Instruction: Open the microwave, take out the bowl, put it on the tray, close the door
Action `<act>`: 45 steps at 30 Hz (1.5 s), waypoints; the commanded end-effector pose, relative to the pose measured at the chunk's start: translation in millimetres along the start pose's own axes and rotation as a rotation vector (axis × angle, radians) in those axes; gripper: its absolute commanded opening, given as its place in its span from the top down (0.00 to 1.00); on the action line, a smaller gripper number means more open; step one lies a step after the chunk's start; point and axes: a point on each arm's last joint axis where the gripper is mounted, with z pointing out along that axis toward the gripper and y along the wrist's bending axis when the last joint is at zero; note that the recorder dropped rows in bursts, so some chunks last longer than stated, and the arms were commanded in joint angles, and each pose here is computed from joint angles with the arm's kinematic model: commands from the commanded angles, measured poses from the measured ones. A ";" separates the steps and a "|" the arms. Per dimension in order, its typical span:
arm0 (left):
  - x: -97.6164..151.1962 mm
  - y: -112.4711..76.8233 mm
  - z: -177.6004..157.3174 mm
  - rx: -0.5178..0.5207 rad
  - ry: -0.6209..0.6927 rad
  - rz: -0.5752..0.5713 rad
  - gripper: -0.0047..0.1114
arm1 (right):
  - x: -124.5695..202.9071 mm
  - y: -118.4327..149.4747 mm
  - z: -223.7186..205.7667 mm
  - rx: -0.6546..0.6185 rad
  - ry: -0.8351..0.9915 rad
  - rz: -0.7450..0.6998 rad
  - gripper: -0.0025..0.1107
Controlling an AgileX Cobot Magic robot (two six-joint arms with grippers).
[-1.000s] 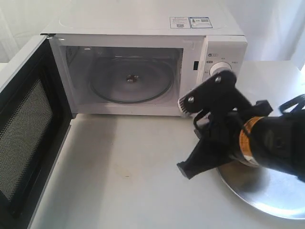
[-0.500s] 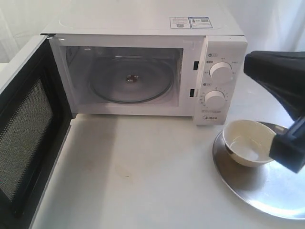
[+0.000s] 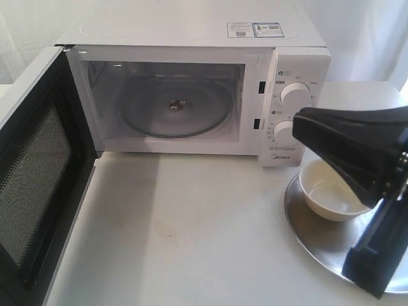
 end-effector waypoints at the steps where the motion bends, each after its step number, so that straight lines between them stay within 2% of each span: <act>1: -29.2 -2.0 -5.6 0.034 -0.280 -0.151 0.96 | 7.5 5.1 -0.6 -0.045 -0.010 -0.022 0.98; 7: -26.3 -1.8 -4.8 0.045 -0.245 -0.270 0.96 | 5.9 7.5 -0.7 -0.071 -0.033 -0.043 0.98; 10: -16.5 -2.0 -2.9 0.046 -0.131 -0.336 0.96 | 4.9 8.6 -0.8 -0.083 -0.045 -0.043 0.98; 12: -9.2 -4.1 -2.4 0.072 -0.042 -0.329 0.96 | 5.5 8.7 -0.8 -0.083 -0.043 -0.043 0.98; 15: -1.9 -12.7 -3.6 0.194 0.064 -0.276 0.96 | 5.8 8.7 -0.8 -0.083 -0.042 -0.043 0.98; 20: -5.5 -31.2 -11.1 0.495 0.066 -0.195 0.96 | 5.9 8.4 -0.8 -0.080 -0.040 -0.045 0.98; 23: -5.9 -37.8 -15.8 0.622 0.074 -0.157 0.96 | 6.7 8.7 0.7 -0.083 -0.034 -0.045 0.98; 26: -5.8 -41.1 -18.9 0.701 0.084 -0.135 0.96 | 7.9 9.3 3.2 -0.088 -0.026 -0.054 0.98; 28: -9.2 -41.1 -19.0 0.717 0.042 -0.118 0.96 | 8.8 10.8 6.2 -0.102 -0.023 -0.059 0.98; 34: -30.3 -35.2 -17.4 0.652 -0.257 0.018 0.96 | 13.2 16.7 18.7 -0.159 -0.007 -0.054 0.98; 35: -36.7 -34.0 -18.5 0.631 -0.348 0.061 0.96 | 15.6 18.1 22.9 -0.172 0.006 -0.052 0.98; 36: -38.8 -33.9 -18.2 0.622 -0.371 0.068 0.96 | 17.1 18.7 25.3 -0.176 0.015 -0.051 0.98; 39: -44.2 -37.1 -11.4 0.595 -0.352 0.027 0.96 | 21.0 22.6 33.4 -0.215 0.019 -0.122 0.98; 41: -60.2 -44.0 -9.9 0.591 -0.338 0.026 0.96 | 17.4 29.3 35.2 -0.284 -0.045 -0.168 0.98; 45: -68.1 -55.2 0.5 0.579 -0.245 0.042 0.96 | 17.6 39.3 43.6 -0.387 -0.095 -0.151 0.98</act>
